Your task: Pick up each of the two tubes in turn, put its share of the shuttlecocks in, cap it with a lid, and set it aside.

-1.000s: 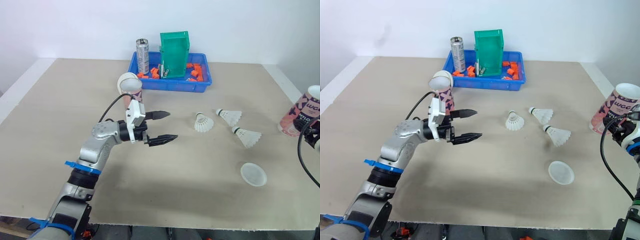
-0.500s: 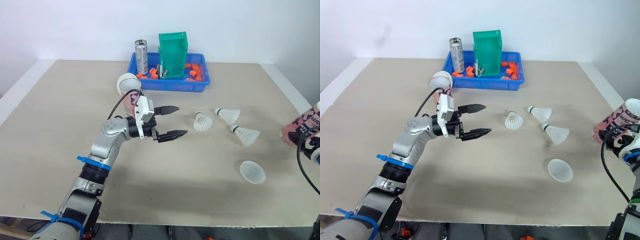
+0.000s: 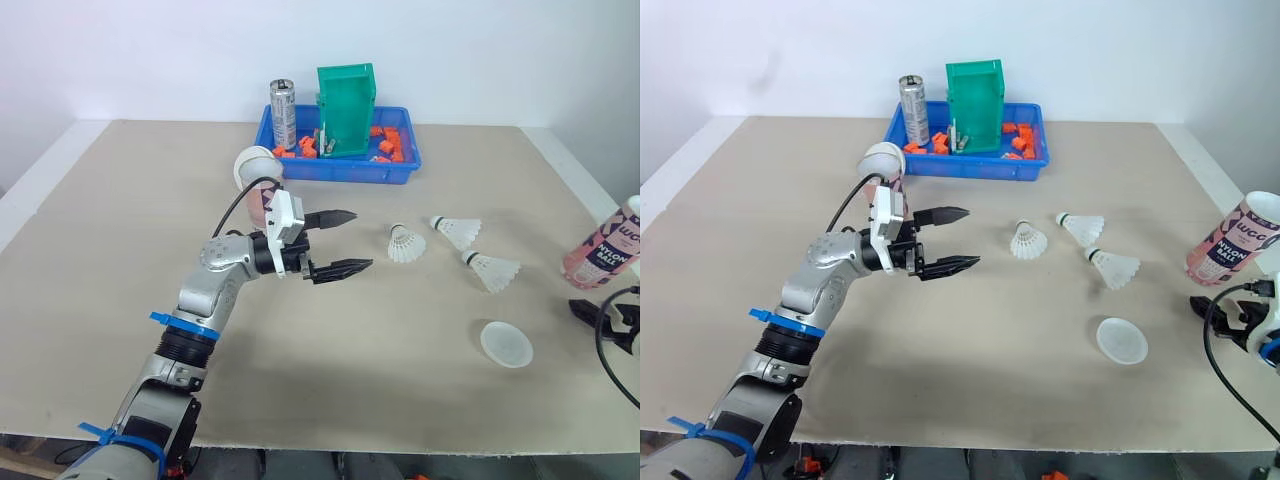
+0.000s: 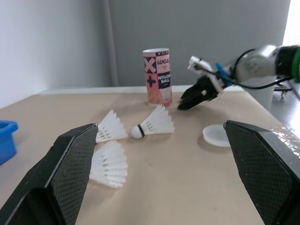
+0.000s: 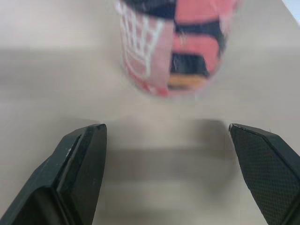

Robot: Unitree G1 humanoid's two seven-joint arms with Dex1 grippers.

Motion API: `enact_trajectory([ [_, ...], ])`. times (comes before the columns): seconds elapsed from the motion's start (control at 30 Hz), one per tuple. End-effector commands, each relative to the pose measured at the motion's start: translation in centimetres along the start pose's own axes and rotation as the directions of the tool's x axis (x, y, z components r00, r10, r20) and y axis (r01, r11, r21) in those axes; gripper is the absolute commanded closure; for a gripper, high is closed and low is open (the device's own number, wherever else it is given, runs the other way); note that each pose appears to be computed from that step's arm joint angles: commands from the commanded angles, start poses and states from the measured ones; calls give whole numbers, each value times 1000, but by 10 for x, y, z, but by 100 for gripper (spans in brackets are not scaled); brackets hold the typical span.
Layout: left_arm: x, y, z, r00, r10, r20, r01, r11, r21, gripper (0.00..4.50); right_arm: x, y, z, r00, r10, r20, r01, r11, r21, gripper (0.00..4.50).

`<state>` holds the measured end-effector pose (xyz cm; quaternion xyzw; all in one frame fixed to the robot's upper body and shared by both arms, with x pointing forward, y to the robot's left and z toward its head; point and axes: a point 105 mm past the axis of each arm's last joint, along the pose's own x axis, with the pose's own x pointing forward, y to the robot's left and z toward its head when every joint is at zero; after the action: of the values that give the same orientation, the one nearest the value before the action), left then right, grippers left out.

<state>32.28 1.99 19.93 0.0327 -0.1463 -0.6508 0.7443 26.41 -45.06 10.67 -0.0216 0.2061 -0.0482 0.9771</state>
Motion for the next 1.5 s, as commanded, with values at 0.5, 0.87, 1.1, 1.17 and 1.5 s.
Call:
enact_trajectory([
  [0.5,-115,13,-32,783,594,-185,-613,788,-65,0,-63,211,80,729,671,131,-575,705,-415,5],
  [0.87,-149,53,-59,632,745,-216,-750,657,74,0,-55,289,88,579,781,234,-644,615,-455,5],
  [1.1,-137,84,-59,658,729,-190,-729,680,84,0,-58,301,83,568,784,251,-645,613,-456,5],
  [1.17,-130,87,-59,693,697,-183,-697,713,74,0,-59,303,82,568,784,252,-643,613,-458,5],
  [1.5,-117,83,-61,824,518,-232,-524,851,39,0,-64,304,85,571,777,265,-627,621,-470,5],
])
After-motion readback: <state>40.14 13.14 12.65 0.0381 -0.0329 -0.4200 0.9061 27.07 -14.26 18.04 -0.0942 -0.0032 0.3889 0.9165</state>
